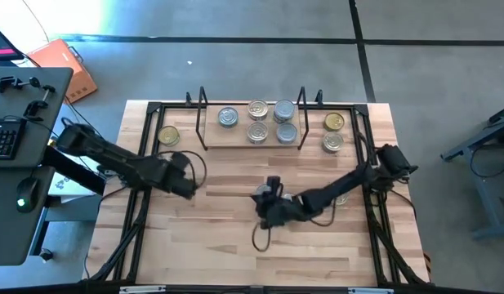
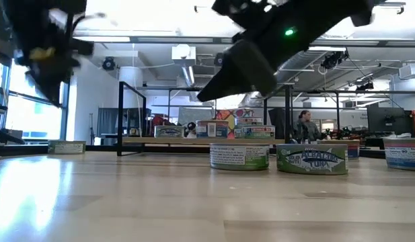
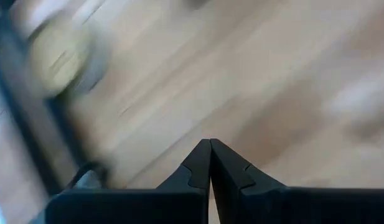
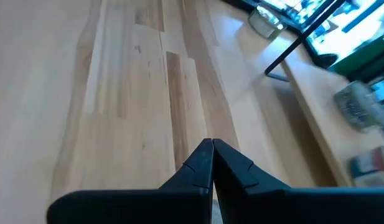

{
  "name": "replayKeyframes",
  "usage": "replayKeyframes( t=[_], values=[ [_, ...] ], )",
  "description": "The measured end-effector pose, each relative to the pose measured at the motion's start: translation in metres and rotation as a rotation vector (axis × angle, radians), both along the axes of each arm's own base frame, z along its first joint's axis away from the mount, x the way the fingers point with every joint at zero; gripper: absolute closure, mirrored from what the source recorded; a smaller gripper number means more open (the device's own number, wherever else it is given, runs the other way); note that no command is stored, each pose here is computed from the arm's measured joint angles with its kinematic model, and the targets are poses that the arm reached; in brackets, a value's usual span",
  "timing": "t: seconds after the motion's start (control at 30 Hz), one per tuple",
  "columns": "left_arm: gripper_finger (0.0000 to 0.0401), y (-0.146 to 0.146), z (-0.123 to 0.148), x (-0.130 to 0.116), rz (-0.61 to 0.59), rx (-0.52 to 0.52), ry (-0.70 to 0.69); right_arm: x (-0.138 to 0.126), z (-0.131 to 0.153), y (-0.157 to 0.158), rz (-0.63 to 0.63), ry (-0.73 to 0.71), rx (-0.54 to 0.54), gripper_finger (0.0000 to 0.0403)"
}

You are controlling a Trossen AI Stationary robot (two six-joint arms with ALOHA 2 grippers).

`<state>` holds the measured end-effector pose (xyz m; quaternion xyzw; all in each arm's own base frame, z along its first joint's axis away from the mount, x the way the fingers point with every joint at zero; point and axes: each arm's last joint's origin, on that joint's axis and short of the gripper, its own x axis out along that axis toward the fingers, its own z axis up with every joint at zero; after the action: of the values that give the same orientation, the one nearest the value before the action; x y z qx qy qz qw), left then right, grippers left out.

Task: Stack canned seafood by type on shelf
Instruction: Put the green tuna can on the shelf

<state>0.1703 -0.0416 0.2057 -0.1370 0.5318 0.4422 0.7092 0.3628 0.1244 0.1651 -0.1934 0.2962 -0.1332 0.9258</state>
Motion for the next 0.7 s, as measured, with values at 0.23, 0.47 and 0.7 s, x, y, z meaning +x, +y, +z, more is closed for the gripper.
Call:
replayKeyframes(
  t=[0.23, 0.47, 0.7],
  values=[
    [0.0401, 0.036, -0.037, -0.015, 0.242, 0.000, 0.005, -0.013, 0.000, 0.023, -0.006, 0.007, -0.138, 0.0402],
    [0.0401, 0.077, -0.050, -0.025, 0.404, 0.105, 0.000, -0.013, -0.001, 0.021, -0.009, 0.028, -0.157, 0.0402],
    [0.0401, 0.104, -0.049, -0.031, 0.469, 0.270, 0.038, -0.013, -0.001, 0.021, -0.013, 0.027, -0.152, 0.0402]
  ],
)
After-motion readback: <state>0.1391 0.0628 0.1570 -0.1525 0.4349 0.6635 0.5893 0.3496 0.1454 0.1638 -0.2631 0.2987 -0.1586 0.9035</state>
